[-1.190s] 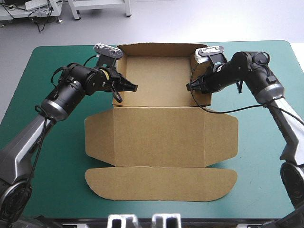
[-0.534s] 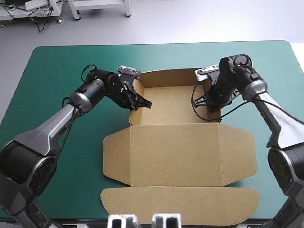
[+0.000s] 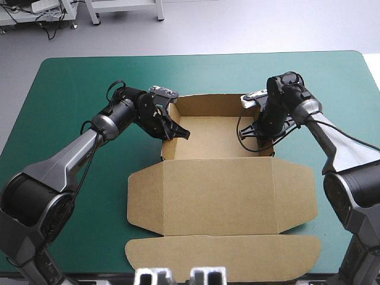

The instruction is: Fold the box

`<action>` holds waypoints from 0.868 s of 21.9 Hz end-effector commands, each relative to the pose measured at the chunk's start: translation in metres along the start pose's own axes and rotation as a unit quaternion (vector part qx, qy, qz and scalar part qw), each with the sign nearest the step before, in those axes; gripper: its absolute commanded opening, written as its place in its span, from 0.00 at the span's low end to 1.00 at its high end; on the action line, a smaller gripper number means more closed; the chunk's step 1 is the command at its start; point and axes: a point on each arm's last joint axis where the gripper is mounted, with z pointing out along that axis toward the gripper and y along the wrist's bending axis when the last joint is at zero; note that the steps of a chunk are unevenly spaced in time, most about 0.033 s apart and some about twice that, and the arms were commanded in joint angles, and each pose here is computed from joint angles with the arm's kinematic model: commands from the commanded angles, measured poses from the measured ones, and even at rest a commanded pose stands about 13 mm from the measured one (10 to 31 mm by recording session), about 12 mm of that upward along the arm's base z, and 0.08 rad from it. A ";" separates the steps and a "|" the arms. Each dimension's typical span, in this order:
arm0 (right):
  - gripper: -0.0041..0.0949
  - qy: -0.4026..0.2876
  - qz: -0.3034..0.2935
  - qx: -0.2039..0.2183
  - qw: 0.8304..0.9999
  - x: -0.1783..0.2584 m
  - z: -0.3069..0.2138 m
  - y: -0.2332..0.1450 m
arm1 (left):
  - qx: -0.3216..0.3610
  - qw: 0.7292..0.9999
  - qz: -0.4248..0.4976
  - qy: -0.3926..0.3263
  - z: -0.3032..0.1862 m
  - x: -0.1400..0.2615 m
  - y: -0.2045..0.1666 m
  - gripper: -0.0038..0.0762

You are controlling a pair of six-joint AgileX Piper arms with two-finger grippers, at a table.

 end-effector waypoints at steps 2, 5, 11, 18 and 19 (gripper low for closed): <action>0.02 -0.033 -0.010 -0.007 0.999 -0.001 -0.021 0.003 | -0.009 0.999 0.027 0.036 -0.022 0.008 -0.006 0.04; 0.03 -0.033 -0.010 -0.008 0.999 -0.001 -0.021 0.003 | -0.011 0.999 0.017 0.031 -0.022 0.008 -0.006 0.04; 0.22 -0.032 -0.017 0.001 0.999 -0.001 -0.021 0.002 | -0.015 0.998 0.019 0.066 -0.023 0.014 -0.005 0.06; 0.71 -0.036 -0.008 -0.013 0.999 0.000 -0.024 0.004 | -0.045 0.993 0.036 0.100 -0.026 0.019 0.001 0.35; 0.71 -0.041 -0.008 -0.016 0.999 0.001 -0.027 0.005 | -0.043 0.994 0.035 0.095 -0.029 0.017 0.000 0.39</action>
